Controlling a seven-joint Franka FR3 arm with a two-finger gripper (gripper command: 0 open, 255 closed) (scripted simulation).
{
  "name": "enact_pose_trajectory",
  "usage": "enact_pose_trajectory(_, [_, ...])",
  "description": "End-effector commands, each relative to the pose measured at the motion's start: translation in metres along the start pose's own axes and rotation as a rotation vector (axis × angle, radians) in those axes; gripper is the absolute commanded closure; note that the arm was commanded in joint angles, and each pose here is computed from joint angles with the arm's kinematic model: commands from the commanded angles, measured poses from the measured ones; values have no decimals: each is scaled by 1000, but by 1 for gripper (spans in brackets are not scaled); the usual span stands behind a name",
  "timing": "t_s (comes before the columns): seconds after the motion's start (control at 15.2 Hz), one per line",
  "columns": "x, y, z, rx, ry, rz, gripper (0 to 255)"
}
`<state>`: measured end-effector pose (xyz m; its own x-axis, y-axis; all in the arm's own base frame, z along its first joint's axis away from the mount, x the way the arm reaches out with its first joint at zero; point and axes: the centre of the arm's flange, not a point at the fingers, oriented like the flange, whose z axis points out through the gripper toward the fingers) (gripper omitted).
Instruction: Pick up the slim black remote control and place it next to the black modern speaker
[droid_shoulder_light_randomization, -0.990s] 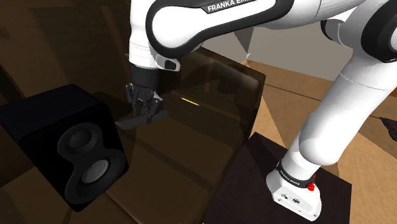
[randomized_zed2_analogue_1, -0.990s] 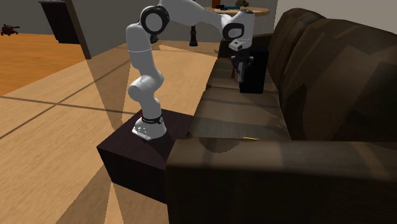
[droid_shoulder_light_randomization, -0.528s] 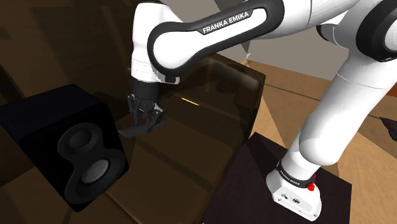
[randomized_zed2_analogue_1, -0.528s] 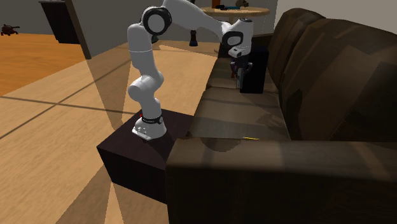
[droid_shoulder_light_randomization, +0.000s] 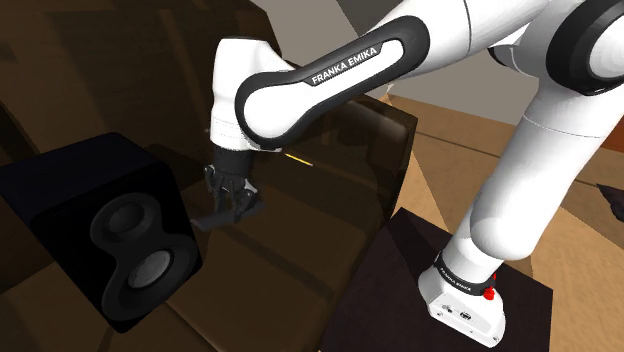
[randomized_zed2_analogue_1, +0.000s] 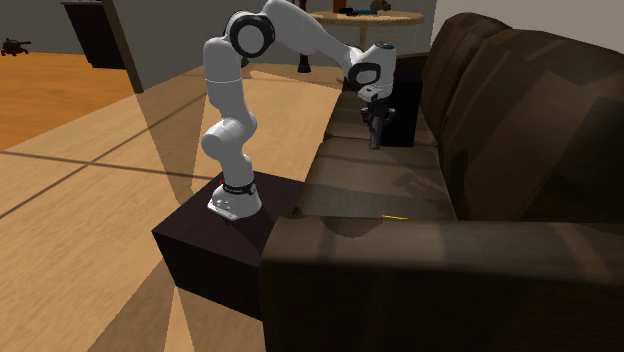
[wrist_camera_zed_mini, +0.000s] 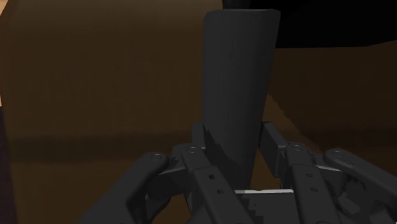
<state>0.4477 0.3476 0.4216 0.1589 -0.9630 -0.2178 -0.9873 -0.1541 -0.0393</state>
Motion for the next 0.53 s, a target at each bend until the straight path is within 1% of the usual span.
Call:
enact_pose_trajectory(0.0, [2,1,11,0,0,-1,255])
enact_pose_trajectory(0.46, [10,2,47,0,0,-1,255])
